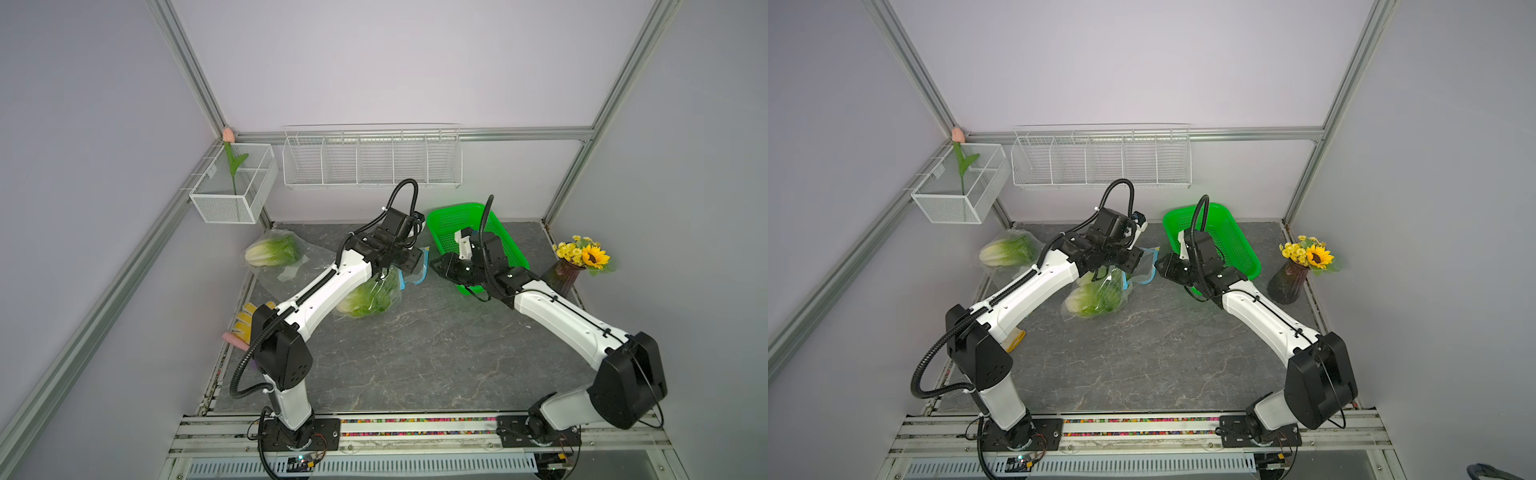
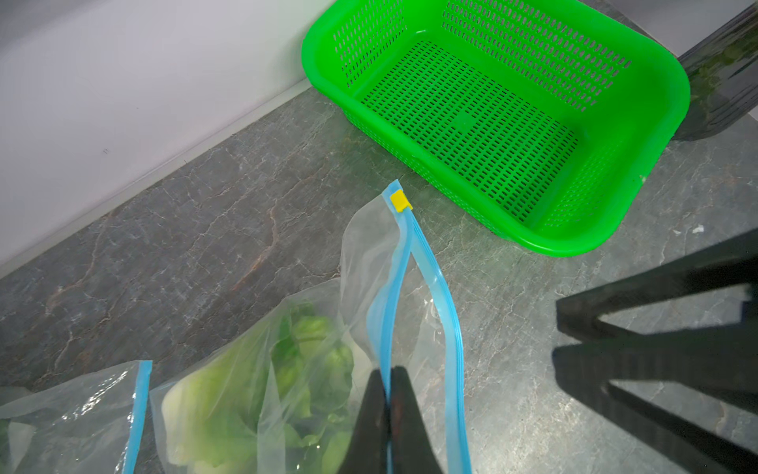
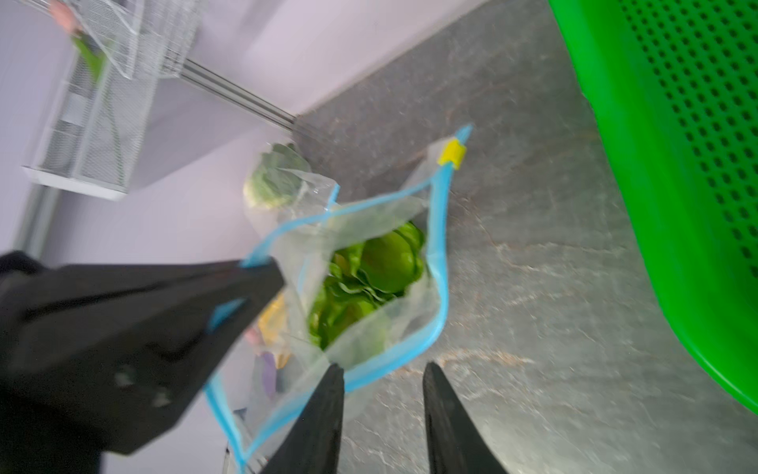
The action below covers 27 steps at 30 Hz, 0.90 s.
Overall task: Open the zip-top bag and take out the chinese cabbages
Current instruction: Open the zipper of the food storage bag at the center of the board, then pick up the Chinese cabbage from the zipper food storage bag.
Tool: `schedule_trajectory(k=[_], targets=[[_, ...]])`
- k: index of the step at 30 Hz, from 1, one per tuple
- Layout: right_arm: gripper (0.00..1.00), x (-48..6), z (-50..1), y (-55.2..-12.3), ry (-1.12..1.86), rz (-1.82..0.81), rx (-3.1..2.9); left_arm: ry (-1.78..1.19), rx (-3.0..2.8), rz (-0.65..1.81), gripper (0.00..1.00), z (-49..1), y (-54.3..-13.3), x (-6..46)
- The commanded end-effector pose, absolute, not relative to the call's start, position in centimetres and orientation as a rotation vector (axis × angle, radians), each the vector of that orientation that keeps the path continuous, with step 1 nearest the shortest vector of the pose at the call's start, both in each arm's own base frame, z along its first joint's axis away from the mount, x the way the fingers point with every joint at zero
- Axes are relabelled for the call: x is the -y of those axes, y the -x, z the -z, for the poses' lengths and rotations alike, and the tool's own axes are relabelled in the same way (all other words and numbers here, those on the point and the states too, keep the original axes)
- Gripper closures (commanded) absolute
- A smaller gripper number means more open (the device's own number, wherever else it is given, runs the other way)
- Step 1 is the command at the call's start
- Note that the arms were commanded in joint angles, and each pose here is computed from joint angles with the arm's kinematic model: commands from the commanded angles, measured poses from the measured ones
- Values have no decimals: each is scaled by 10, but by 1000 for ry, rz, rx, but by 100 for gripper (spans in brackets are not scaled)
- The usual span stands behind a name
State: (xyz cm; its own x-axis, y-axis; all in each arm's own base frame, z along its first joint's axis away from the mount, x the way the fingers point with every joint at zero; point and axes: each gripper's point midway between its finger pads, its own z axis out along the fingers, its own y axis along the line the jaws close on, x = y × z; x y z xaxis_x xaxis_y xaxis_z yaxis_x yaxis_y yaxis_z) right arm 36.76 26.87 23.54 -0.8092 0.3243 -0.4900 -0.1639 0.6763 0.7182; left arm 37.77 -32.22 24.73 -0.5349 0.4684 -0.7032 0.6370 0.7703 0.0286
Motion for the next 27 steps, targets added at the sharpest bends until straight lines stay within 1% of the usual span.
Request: schedule_trajectory(k=[1, 5, 8, 11, 18, 24, 27], targets=[[69, -299, -254, -385, -101, -1260, -2201, -784, -2213, 364, 100, -261, -379, 331], [73, -323, -252, -399, -125, -1420, -2179, -758, -2220, 369, 100, -262, -379, 330], [74, -336, -247, -404, -124, -1464, -2185, -738, -2224, 372, 100, -262, -379, 328], [74, -343, -236, -405, -107, -1475, -2221, -713, -2230, 366, 100, -262, -381, 326], [78, -334, -226, -405, -142, -1424, -2220, -676, -2207, 385, 100, -270, -382, 326], [78, -355, -213, -406, -121, -1483, -2253, -665, -2196, 415, 100, -274, -382, 330], [78, -363, -194, -405, -106, -1473, -2300, -661, -2196, 416, 100, -275, -382, 329]])
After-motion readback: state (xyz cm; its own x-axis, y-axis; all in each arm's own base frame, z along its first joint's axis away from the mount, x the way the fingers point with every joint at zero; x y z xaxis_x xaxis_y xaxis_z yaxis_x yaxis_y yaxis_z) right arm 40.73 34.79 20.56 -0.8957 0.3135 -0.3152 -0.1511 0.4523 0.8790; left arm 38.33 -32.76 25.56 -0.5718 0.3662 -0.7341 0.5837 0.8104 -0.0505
